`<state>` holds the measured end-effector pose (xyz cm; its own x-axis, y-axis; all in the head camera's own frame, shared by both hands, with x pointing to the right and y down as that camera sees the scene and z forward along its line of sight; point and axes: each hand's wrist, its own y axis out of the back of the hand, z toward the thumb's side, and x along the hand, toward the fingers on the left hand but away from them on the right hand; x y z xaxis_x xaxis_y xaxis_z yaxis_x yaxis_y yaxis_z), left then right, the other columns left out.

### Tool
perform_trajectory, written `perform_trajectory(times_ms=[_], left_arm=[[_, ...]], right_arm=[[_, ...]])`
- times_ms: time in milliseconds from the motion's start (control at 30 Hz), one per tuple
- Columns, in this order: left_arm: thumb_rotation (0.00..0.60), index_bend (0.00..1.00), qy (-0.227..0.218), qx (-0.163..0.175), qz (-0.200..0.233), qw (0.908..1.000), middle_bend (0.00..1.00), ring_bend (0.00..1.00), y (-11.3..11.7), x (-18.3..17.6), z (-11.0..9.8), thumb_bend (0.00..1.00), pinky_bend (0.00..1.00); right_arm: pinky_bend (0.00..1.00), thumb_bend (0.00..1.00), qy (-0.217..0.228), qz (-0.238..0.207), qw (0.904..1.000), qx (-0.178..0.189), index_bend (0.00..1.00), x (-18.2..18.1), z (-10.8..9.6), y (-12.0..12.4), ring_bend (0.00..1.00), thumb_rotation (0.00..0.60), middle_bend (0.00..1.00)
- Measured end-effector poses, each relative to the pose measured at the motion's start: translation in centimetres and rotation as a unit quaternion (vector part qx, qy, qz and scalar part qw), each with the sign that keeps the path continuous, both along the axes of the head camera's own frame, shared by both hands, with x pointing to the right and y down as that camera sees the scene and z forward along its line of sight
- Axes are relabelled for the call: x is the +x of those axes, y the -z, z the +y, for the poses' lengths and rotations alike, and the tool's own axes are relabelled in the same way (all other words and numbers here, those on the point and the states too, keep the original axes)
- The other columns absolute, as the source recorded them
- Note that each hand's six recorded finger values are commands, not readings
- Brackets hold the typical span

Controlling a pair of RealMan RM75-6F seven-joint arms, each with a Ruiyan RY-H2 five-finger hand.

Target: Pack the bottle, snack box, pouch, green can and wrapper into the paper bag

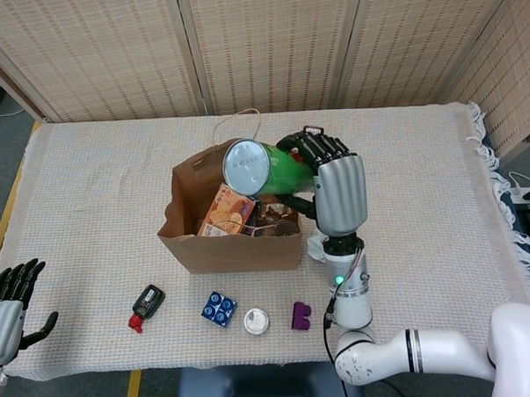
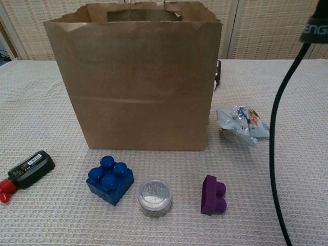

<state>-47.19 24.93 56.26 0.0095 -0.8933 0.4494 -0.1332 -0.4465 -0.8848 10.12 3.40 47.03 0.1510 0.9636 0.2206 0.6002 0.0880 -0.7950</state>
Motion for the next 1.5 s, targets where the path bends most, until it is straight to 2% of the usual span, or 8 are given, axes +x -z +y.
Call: perform_trajectory(times_ms=[533,833,900,967,1033,1100,1200,1500], left_arm=[[0.600,0.00,0.002,-0.001,0.005,1.0000,0.00,0.00,0.0,-0.1,0.0,0.33,0.00],[0.600,0.00,0.001,-0.001,0.006,1.0000,0.00,0.00,0.0,-0.1,0.0,0.33,0.00],[0.600,0.00,0.001,-0.001,0.006,1.0000,0.00,0.00,0.0,-0.1,0.0,0.33,0.00],[0.600,0.00,0.001,-0.001,0.007,1.0000,0.00,0.00,0.0,-0.1,0.1,0.33,0.00],[0.600,0.00,0.001,-0.001,0.007,1.0000,0.00,0.00,0.1,-0.2,0.1,0.33,0.00],[0.600,0.00,0.001,-0.001,0.006,1.0000,0.00,0.00,0.1,-0.2,0.1,0.33,0.00],[0.600,0.00,0.001,-0.001,0.005,1.0000,0.00,0.00,0.1,-0.1,0.1,0.33,0.00],[0.600,0.00,0.000,-0.001,0.003,1.0000,0.00,0.00,0.0,-0.1,0.1,0.33,0.00]], right_arm=[[0.71,0.27,0.002,0.010,0.9993,-0.037,0.63,-4.2,-0.2,-5.9,0.57,0.600,0.63],[0.70,0.27,0.021,0.007,0.9986,-0.048,0.61,-7.1,0.5,-7.4,0.56,0.600,0.63],[0.64,0.27,0.023,0.013,0.9981,-0.056,0.51,-7.3,0.6,-7.7,0.50,0.600,0.60],[0.53,0.25,0.028,0.025,0.9968,-0.071,0.32,-7.4,0.8,-8.3,0.35,0.600,0.48],[0.40,0.21,0.033,0.036,0.9950,-0.087,0.12,-7.5,1.1,-8.8,0.20,0.600,0.32],[0.32,0.18,0.036,0.041,0.9935,-0.100,0.02,-7.4,1.2,-9.0,0.11,0.600,0.23],[0.27,0.16,0.039,0.051,0.9915,-0.113,0.00,-7.2,1.2,-8.9,0.07,0.600,0.18],[0.22,0.13,0.039,0.073,0.9904,-0.111,0.00,-4.9,0.8,-7.5,0.04,0.600,0.14]])
